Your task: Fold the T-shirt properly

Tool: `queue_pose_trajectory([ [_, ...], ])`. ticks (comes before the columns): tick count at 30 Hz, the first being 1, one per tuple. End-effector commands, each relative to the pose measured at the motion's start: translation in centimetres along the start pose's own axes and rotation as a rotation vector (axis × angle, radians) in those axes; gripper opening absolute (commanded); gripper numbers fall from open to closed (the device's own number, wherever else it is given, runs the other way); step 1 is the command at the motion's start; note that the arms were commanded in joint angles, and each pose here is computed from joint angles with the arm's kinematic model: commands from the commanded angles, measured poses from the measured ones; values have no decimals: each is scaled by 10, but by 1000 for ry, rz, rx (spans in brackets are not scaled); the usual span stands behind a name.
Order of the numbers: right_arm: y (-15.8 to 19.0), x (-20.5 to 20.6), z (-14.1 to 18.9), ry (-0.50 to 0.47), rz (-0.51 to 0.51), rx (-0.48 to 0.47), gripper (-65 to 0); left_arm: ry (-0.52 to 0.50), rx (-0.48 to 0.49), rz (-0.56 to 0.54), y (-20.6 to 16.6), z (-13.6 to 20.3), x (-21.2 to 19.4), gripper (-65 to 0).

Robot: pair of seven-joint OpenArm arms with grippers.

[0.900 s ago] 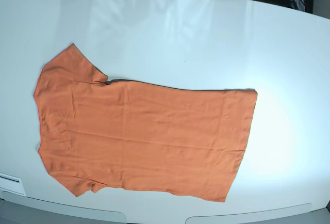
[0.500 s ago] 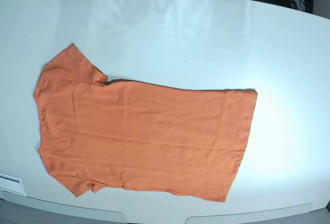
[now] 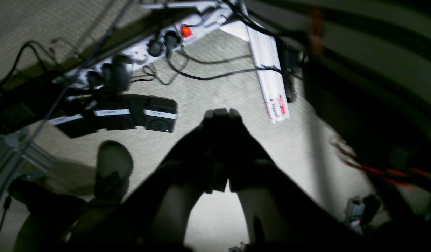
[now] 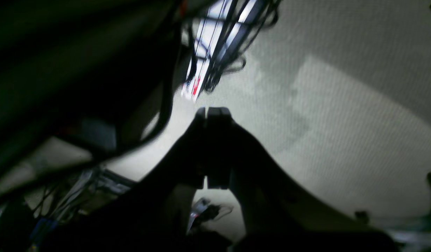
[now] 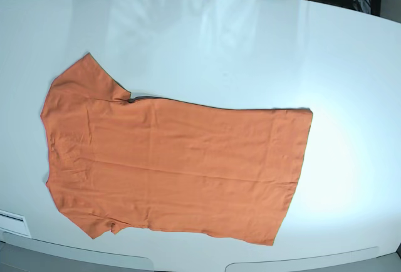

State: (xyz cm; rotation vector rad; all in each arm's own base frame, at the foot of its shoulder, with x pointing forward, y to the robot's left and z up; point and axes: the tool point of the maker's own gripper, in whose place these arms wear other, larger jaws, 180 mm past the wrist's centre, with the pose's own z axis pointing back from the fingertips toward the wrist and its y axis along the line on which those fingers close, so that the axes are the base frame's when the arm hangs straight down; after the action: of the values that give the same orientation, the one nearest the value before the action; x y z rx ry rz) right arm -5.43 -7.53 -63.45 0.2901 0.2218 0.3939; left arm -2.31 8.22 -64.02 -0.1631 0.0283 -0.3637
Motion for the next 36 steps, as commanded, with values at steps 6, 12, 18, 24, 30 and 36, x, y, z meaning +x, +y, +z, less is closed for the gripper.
queue_pose_trajectory([
  [6,21,-61,11,69,14,10,-650,-4,-30,-42,-12,36,-35,-650],
  [12,27,-105,51,95,60,-37,-650,-48,-90,-117,-10,89,-54,-650],
  [18,36,-127,110,28,124,-102,-650,-83,-86,-294,5,153,-74,-650],
  [24,25,-119,194,-86,253,-312,-650,-124,16,-543,18,222,-62,-650],
  [30,6,-75,265,-213,315,-559,-650,-259,97,-652,21,281,-22,-650],
  [36,-13,-40,312,-334,390,-778,-650,-420,264,-694,50,323,37,-650],
])
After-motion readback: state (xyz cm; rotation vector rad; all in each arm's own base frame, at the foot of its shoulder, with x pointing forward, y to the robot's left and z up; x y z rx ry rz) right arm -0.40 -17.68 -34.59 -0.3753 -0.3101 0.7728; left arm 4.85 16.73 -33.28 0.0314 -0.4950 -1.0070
